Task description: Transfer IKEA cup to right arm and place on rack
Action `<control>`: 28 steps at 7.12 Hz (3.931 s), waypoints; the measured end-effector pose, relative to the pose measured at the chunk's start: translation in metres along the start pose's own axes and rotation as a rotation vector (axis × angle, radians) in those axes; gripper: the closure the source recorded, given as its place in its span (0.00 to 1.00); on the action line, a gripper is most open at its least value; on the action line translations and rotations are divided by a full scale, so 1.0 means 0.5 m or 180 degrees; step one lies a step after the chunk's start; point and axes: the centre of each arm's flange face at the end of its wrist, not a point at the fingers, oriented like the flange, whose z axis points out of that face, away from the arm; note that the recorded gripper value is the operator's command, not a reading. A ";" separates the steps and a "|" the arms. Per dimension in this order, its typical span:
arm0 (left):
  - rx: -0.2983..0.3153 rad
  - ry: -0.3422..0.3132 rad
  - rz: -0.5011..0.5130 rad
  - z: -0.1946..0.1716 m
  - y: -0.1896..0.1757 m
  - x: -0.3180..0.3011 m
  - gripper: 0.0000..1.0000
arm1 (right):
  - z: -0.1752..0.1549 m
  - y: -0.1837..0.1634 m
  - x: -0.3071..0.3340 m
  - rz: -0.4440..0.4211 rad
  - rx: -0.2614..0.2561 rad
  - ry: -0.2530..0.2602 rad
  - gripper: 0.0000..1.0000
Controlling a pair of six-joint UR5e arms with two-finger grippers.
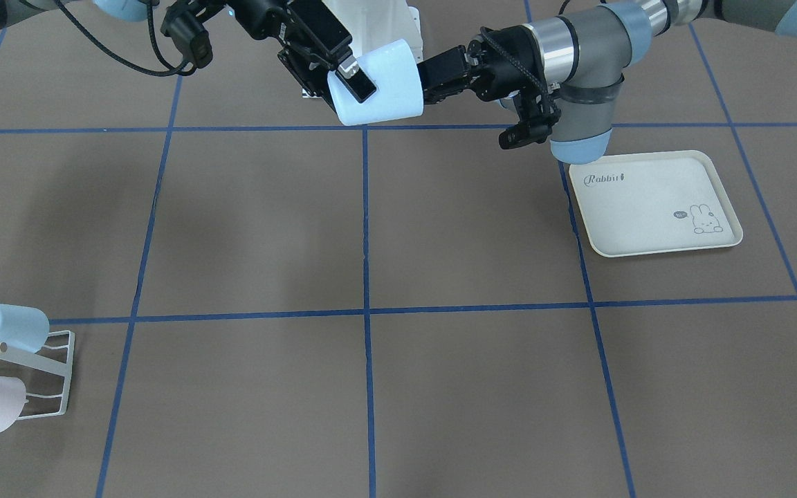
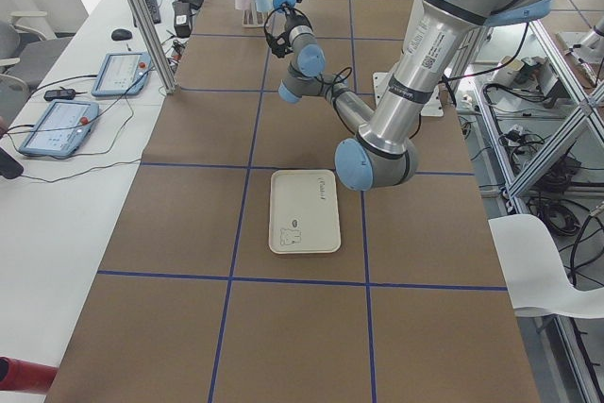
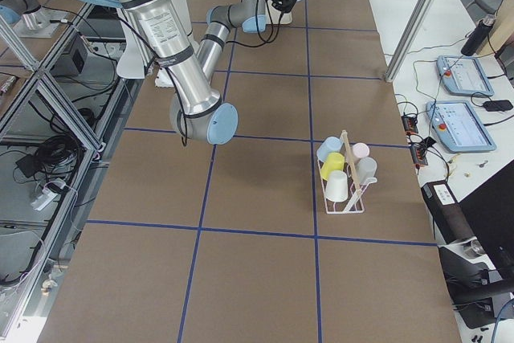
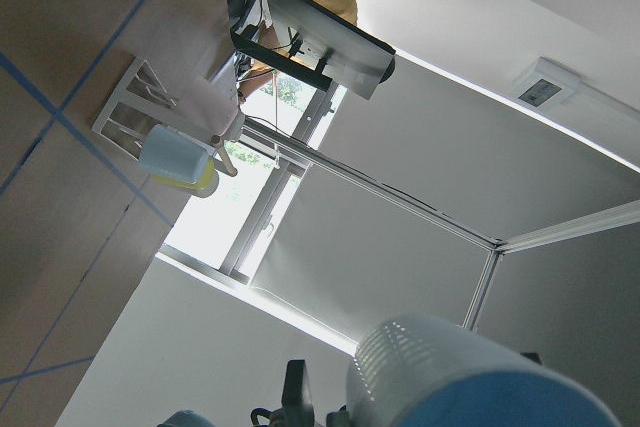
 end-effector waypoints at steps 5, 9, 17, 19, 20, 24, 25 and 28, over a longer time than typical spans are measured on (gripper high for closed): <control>0.0013 -0.0015 -0.0004 0.003 0.000 0.000 0.54 | -0.004 0.001 -0.002 0.0259 -0.0042 -0.0054 1.00; 0.0071 -0.0042 0.0031 -0.005 -0.014 -0.004 0.54 | 0.013 -0.041 0.001 0.0065 0.0120 -0.0013 1.00; 0.0270 -0.0148 0.0044 -0.012 -0.068 -0.025 0.54 | 0.012 -0.587 0.001 -0.2812 0.1614 0.1666 1.00; 0.0284 -0.0163 0.0039 -0.012 -0.072 -0.031 0.54 | -0.017 -0.784 0.007 -0.3323 0.1769 0.2324 1.00; 0.0292 -0.0170 0.0039 -0.012 -0.075 -0.033 0.54 | -0.046 -0.861 0.024 -0.3485 0.1760 0.2542 1.00; 0.0315 -0.0189 0.0033 -0.012 -0.082 -0.040 0.54 | -0.145 -1.161 0.149 -0.3771 0.1552 0.2934 1.00; 0.0319 -0.0193 0.0030 -0.012 -0.083 -0.042 0.54 | -0.152 -1.196 0.178 -0.3779 0.1533 0.2914 1.00; 0.0321 -0.0202 0.0024 -0.010 -0.084 -0.046 0.54 | -0.158 -1.210 0.195 -0.3781 0.1507 0.2853 1.00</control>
